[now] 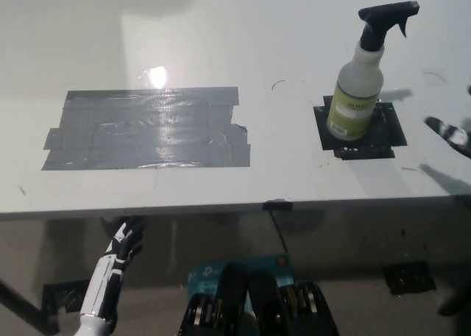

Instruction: A person hands a spray bottle to the robot which it grabs with its right hand and places on the black spot infront of it on the table

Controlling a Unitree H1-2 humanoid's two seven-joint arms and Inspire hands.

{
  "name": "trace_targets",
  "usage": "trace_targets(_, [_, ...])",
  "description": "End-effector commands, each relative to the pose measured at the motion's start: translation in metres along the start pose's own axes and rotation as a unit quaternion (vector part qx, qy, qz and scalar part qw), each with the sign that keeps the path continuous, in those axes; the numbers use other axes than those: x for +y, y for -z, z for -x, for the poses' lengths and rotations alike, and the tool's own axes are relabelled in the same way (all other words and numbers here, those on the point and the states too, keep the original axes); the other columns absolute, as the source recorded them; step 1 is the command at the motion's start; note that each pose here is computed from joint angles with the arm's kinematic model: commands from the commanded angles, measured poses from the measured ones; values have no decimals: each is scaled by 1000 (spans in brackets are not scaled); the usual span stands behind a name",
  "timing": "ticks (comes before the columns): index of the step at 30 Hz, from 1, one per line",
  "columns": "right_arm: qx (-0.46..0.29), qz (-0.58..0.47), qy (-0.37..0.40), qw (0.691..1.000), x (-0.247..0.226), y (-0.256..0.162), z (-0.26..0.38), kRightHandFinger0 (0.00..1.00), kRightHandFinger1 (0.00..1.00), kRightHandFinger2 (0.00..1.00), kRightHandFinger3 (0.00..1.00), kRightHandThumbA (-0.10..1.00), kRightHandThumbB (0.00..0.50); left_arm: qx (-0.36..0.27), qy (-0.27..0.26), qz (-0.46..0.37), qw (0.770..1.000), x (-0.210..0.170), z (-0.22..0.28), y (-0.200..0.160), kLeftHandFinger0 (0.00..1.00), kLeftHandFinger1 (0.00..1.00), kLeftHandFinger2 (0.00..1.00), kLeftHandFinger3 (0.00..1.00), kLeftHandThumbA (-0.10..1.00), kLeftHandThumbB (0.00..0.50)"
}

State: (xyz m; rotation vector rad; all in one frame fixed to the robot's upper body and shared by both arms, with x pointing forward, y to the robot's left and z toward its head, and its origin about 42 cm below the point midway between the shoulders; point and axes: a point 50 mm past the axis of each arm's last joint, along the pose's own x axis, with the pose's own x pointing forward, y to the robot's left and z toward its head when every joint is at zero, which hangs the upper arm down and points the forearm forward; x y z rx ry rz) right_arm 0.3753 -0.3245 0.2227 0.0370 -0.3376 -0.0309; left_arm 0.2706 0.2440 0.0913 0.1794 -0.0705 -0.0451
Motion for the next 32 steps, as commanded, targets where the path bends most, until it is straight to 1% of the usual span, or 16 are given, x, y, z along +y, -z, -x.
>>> trace_targets(1, [-49,-50,-64,996,28,-38,47,1000,1000,1000,1000,1000,488,-18,2,-9,1000,3,-6,-7,1000,1000,1000,1000,990,71])
trace_targets(3, [-51,-55,-109,991,57,-42,81,1000,1000,1000,1000,1000,500,-15,4,-7,1000,1,-3,-5,1000,1000,1000,1000,994,73])
trace_targets(6, [-40,-48,-136,989,90,-41,120,1000,1000,1000,1000,1000,500,-11,7,-5,1000,-2,2,-1,1000,1000,1000,1000,997,88])
trace_targets(8, [-28,-28,-149,988,103,-32,140,1000,1000,1000,1000,1000,487,-7,10,-9,1000,-3,8,3,1000,1000,1000,1000,1000,85])
trace_targets(9, [-13,-4,-154,988,106,-19,150,1000,1000,1000,1000,1000,436,-3,11,-10,1000,-3,12,5,1000,1000,1000,1000,1000,93])
trace_targets(10, [2,9,-158,987,108,-8,155,1000,1000,1000,1000,1000,407,-1,11,-10,1000,-3,15,6,1000,1000,1000,1000,1000,89])
trace_targets(14, [42,34,-171,984,105,26,164,1000,1000,1000,1000,1000,408,7,11,-9,1000,-4,18,7,1000,1000,1000,1000,1000,79])
trace_targets(17, [62,29,-182,981,104,47,163,1000,1000,1000,1000,1000,353,8,10,-7,1000,-4,19,8,1000,1000,1000,1000,995,66])
trace_targets(18, [66,28,-184,980,105,51,162,1000,1000,1000,1000,1000,347,9,10,-7,1000,-4,19,8,1000,1000,1000,1000,992,66])
trace_targets(19, [80,48,-186,978,103,54,162,1000,1000,1000,1000,1000,387,8,10,-6,1000,-5,18,7,1000,1000,1000,1000,992,70])
trace_targets(21, [89,54,-186,977,103,59,163,1000,1000,1000,1000,1000,391,6,10,-8,1000,-5,18,6,1000,1000,1000,1000,1000,71])
trace_targets(23, [91,48,-188,977,102,65,165,1000,1000,1000,1000,1000,364,4,10,-8,1000,-5,18,6,1000,1000,1000,1000,1000,74])
trace_targets(26, [93,58,-184,977,99,67,167,1000,1000,1000,1000,1000,359,6,12,-6,1000,-5,18,7,1000,1000,1000,1000,1000,84])
trace_targets(28, [98,66,-179,977,96,68,167,1000,1000,1000,1000,1000,363,5,14,-11,1000,-5,18,7,1000,1000,1000,1000,1000,87])
trace_targets(30, [102,70,-178,976,96,70,166,1000,1000,1000,1000,1000,387,3,13,-10,1000,-4,18,7,1000,1000,1000,1000,1000,77])
trace_targets(32, [105,73,-178,976,96,71,164,1000,1000,1000,1000,1000,397,3,12,-8,1000,-4,18,6,1000,1000,1000,1000,1000,77])
